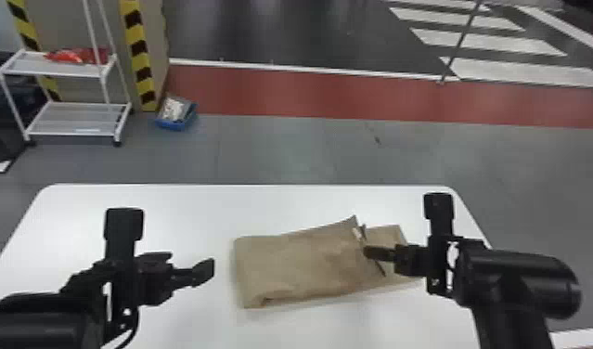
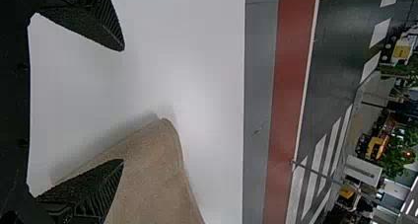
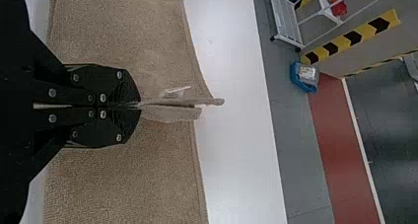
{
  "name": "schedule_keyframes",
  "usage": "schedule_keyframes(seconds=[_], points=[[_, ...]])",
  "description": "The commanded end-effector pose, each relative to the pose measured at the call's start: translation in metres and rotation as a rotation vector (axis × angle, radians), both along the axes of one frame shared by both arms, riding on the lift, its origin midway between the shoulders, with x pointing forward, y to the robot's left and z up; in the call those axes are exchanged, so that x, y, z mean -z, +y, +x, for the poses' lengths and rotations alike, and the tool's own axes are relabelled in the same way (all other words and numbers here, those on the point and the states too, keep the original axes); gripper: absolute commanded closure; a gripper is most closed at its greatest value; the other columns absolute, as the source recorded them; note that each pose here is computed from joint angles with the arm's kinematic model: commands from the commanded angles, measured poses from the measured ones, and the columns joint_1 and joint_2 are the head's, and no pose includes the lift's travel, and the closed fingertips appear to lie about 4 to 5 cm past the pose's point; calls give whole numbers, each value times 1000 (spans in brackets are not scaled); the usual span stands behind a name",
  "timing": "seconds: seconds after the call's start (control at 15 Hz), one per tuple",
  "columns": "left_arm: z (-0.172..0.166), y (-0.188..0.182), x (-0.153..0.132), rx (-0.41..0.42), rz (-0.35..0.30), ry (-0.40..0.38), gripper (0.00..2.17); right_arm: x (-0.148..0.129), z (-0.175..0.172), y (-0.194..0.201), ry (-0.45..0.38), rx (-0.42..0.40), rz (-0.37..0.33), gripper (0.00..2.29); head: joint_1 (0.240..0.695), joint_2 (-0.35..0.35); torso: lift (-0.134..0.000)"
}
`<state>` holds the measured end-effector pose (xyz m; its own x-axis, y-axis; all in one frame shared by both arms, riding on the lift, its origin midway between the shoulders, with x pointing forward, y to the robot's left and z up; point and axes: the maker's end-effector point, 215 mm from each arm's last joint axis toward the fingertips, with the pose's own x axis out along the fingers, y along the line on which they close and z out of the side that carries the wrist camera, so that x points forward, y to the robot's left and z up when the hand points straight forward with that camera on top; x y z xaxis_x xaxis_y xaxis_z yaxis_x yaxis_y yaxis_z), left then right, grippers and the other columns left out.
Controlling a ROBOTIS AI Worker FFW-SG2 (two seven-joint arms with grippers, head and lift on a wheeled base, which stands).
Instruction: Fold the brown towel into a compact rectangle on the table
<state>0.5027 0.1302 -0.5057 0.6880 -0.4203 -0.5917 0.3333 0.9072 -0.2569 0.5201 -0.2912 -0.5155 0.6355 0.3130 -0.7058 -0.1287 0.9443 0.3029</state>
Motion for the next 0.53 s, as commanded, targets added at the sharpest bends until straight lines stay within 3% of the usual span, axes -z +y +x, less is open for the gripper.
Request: schedule_keyframes(seconds=[0.0, 0.2, 0.47], points=[[-2, 1, 2, -2, 0, 4, 80, 4, -5, -10, 4, 10, -7, 1237, 695, -172, 0], [-3, 1, 4, 1, 4, 8, 80, -4, -5, -19, -15, 30, 20, 1237, 695, -183, 0], [-4, 3, 5, -2, 4, 10, 80, -37, -11, -61, -50, 120, 91, 1237, 695, -204, 0]])
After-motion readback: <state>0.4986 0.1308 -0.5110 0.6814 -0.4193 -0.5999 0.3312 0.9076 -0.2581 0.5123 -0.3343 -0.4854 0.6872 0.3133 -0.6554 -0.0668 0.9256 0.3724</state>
